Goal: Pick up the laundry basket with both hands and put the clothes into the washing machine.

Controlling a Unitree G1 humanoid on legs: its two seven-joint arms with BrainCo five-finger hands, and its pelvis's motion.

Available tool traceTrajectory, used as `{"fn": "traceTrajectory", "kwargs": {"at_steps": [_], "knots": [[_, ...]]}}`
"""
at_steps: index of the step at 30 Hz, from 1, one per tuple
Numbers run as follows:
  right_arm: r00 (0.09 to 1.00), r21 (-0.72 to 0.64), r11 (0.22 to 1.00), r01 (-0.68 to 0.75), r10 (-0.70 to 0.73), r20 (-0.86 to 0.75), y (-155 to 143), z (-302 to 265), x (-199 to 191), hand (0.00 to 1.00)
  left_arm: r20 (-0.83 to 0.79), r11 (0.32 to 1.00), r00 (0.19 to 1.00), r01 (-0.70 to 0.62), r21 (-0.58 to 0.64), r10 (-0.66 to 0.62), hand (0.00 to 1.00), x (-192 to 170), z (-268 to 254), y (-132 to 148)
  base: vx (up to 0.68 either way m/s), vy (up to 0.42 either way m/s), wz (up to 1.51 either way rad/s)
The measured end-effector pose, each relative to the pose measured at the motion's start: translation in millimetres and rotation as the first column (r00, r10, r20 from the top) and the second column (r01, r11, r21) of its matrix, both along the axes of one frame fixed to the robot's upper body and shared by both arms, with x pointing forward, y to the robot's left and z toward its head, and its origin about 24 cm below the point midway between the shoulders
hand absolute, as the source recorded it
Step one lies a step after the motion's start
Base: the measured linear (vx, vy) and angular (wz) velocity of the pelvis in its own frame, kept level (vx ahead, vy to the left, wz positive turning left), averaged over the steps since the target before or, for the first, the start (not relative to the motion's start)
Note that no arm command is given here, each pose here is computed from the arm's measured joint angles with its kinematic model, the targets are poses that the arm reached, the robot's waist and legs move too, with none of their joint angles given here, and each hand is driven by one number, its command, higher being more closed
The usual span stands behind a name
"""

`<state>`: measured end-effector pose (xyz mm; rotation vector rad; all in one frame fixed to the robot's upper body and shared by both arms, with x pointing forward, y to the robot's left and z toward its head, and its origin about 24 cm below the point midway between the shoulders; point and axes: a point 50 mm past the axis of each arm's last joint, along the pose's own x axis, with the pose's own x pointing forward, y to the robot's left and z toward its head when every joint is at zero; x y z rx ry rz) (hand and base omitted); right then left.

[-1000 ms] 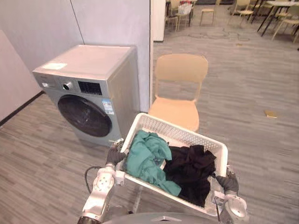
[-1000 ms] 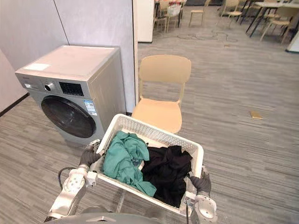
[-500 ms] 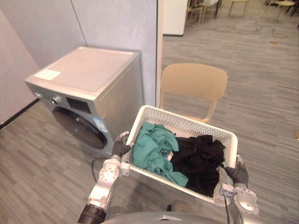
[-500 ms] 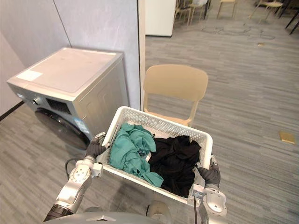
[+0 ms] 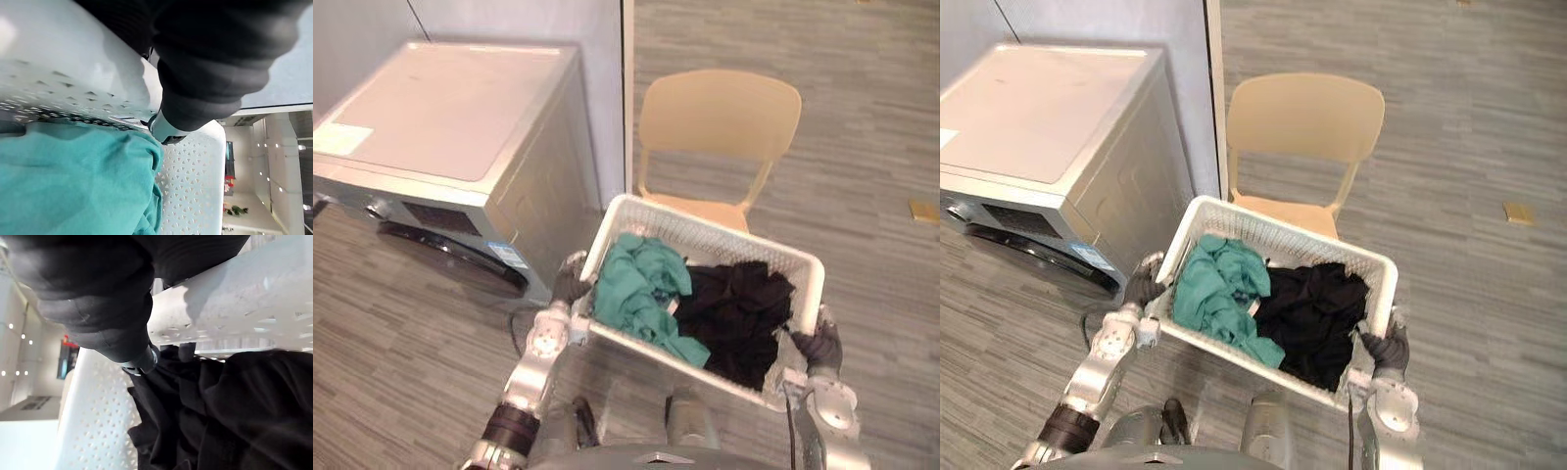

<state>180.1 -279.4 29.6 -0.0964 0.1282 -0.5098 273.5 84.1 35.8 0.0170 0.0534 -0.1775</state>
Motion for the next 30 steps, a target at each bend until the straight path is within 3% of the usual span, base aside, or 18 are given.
{"fn": "traceTrajectory", "kwargs": {"at_steps": [6, 11, 20, 27, 30], "knots": [[0.94, -0.161, 0.982, 0.093, -0.034, 0.339, -26, 95, 50, 1.0, 0.3, 0.999, 0.953, 0.039, 0.005, -0.039, 1.0, 54, 95, -29, -0.13, 0.05, -0.08], [0.856, -0.187, 0.969, 0.162, -0.043, 0.516, -32, 148, 67, 1.0, 0.457, 0.999, 0.889, 0.04, -0.031, -0.021, 1.0, 73, 159, -37, -0.14, 0.021, -0.03], [0.835, -0.171, 0.976, 0.138, -0.021, 0.551, -21, 157, 77, 1.0, 0.502, 0.997, 0.864, 0.0, -0.079, 0.04, 1.0, 77, 180, -28, 0.0, 0.015, -0.11], [0.875, -0.2, 0.98, 0.022, 0.078, 0.478, -2, 134, 70, 1.0, 0.467, 0.987, 0.876, -0.051, -0.152, 0.117, 1.0, 57, 155, 0, 0.08, 0.048, -0.33], [0.898, -0.165, 0.986, 0.018, 0.057, 0.437, -1, 118, 64, 1.0, 0.442, 0.99, 0.892, -0.037, -0.135, 0.094, 1.0, 56, 145, 1, 0.06, -0.034, -0.19]]}}
